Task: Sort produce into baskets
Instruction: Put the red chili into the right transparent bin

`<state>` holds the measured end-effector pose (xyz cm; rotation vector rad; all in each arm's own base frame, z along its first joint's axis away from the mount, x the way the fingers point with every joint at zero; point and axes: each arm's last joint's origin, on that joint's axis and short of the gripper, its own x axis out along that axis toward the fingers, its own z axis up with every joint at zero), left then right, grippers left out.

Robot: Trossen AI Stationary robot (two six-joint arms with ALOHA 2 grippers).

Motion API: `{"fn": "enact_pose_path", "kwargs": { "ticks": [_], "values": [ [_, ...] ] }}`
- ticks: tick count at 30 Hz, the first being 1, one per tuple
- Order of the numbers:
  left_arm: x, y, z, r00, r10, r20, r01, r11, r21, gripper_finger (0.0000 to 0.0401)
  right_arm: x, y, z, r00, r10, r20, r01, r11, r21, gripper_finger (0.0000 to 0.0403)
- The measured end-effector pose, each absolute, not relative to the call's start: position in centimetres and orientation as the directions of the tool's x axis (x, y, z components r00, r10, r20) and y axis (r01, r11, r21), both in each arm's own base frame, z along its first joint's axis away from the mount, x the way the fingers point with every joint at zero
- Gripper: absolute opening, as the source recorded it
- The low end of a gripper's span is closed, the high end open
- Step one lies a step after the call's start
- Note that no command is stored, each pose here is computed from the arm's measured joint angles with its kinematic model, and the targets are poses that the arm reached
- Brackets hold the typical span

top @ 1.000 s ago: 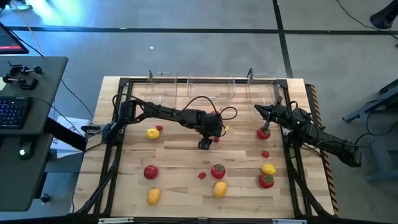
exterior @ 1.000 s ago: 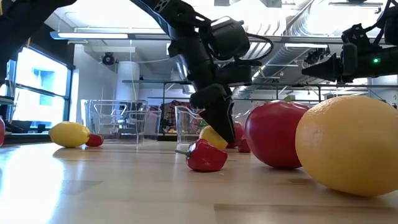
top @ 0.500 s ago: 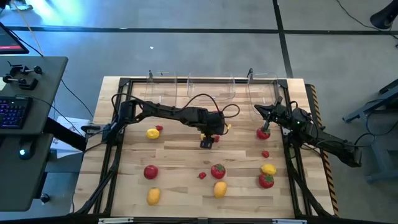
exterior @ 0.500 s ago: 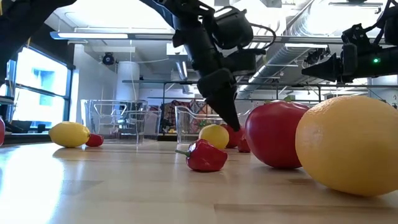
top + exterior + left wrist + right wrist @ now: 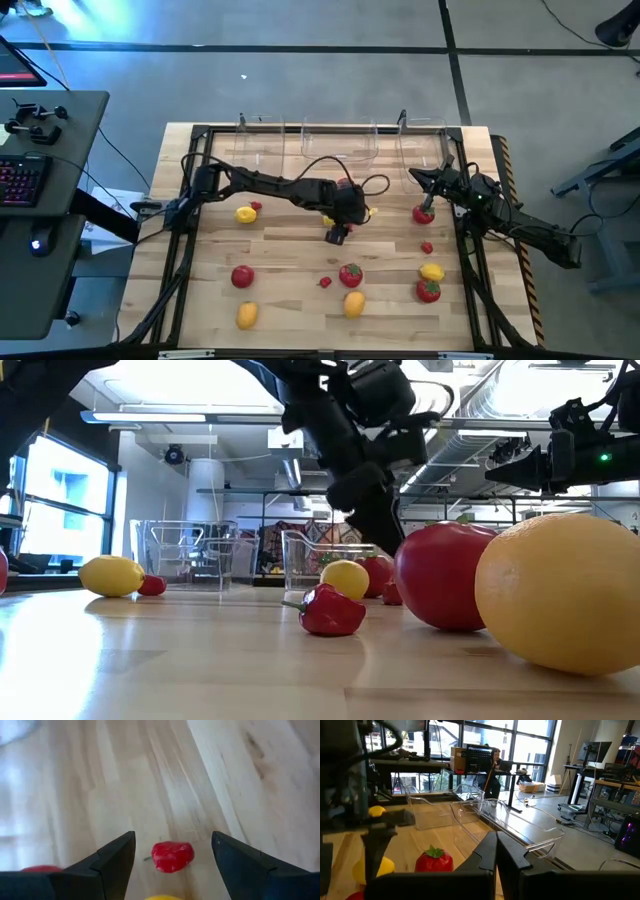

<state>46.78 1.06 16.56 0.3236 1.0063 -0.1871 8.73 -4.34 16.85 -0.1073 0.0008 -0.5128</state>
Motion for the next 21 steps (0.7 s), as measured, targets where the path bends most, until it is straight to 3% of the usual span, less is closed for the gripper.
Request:
{"fn": "enact_pose_path", "kwargs": {
  "ticks": [8, 21],
  "values": [
    [47.1, 1.2, 14.1, 0.483, 0.049, -0.874, 0.299, 0.929, 0.217, 0.0248, 8.7, -4.3, 16.9, 0.871, -0.49, 0.027, 0.49, 0.866, -0.103, 0.0],
    [47.3, 1.4, 14.1, 0.496, 0.059, -0.866, 0.281, 0.933, 0.225, 0.0223, 8.7, -4.3, 16.9, 0.872, -0.489, 0.027, 0.489, 0.866, -0.103, 0.0]
  ]
}}
